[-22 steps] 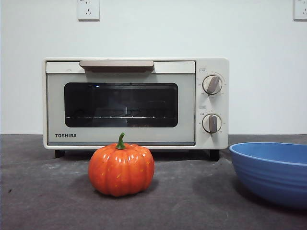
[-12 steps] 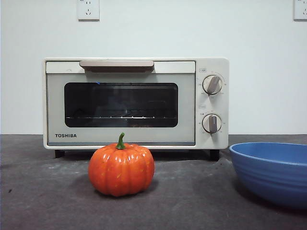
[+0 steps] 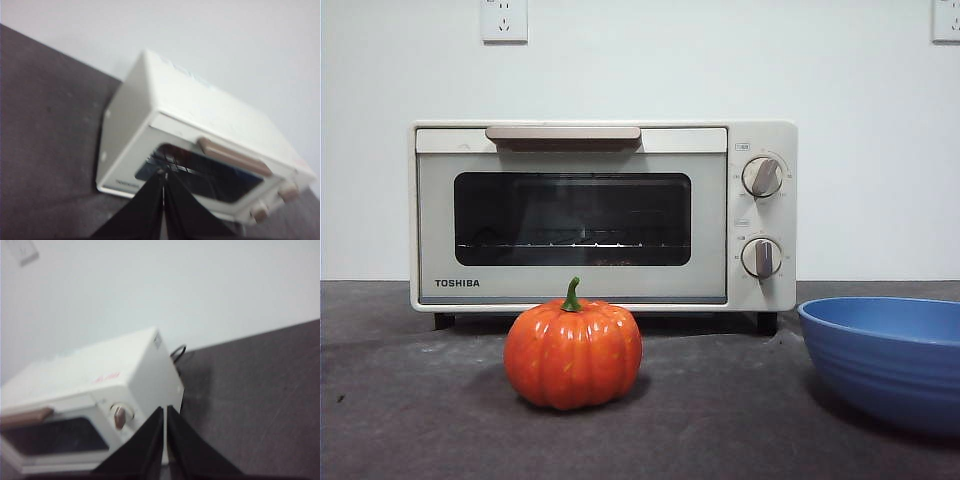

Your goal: Place pumpkin in the steamer

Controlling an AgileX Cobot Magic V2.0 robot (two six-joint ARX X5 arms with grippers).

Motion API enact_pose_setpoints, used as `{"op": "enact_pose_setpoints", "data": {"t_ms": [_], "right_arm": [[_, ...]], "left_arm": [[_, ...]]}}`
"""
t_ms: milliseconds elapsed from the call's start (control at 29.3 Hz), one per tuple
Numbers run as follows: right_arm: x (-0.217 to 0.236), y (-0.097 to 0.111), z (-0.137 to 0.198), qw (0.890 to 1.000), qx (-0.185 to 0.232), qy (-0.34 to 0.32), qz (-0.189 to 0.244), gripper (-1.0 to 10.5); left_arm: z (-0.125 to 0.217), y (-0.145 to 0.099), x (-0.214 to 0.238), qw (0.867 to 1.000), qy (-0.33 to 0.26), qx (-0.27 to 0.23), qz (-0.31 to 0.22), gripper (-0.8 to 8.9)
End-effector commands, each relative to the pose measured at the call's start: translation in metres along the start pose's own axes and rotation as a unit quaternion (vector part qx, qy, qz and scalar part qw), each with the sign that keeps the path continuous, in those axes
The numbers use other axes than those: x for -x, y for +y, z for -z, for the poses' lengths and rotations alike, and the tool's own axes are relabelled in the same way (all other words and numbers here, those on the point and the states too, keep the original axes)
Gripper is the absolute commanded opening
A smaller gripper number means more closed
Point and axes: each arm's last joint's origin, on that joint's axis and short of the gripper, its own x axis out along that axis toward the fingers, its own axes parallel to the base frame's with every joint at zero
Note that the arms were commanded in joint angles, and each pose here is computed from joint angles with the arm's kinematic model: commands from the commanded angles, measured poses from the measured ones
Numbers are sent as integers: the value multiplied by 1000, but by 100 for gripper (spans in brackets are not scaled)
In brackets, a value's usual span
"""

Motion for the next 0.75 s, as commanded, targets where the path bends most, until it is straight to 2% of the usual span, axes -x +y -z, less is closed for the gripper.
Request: {"op": "enact_pose_setpoints", "data": {"t_ms": [34,136,273,443,614,750], "right_arm": [[-8,4,-13,998,37,46,-11,6],[-18,7,-24,992,48,109,-28,6],[-31,10,-32,978,59,192,-47,6],[-41,13,-33,954,75,286,-60,6],[-47,18,-25,935,83,337,-78,6],[-49,20,-23,931,86,344,-86,6]], "left_arm": [[-14,-8,-5,998,34,-46,17,14],[-24,-12,-12,994,91,-60,28,14],[-30,-16,-22,983,162,-76,45,14],[-29,-19,-31,964,238,-94,67,14],[-24,-21,-34,954,270,-101,82,14],[-24,-23,-34,953,271,-105,88,14]]}}
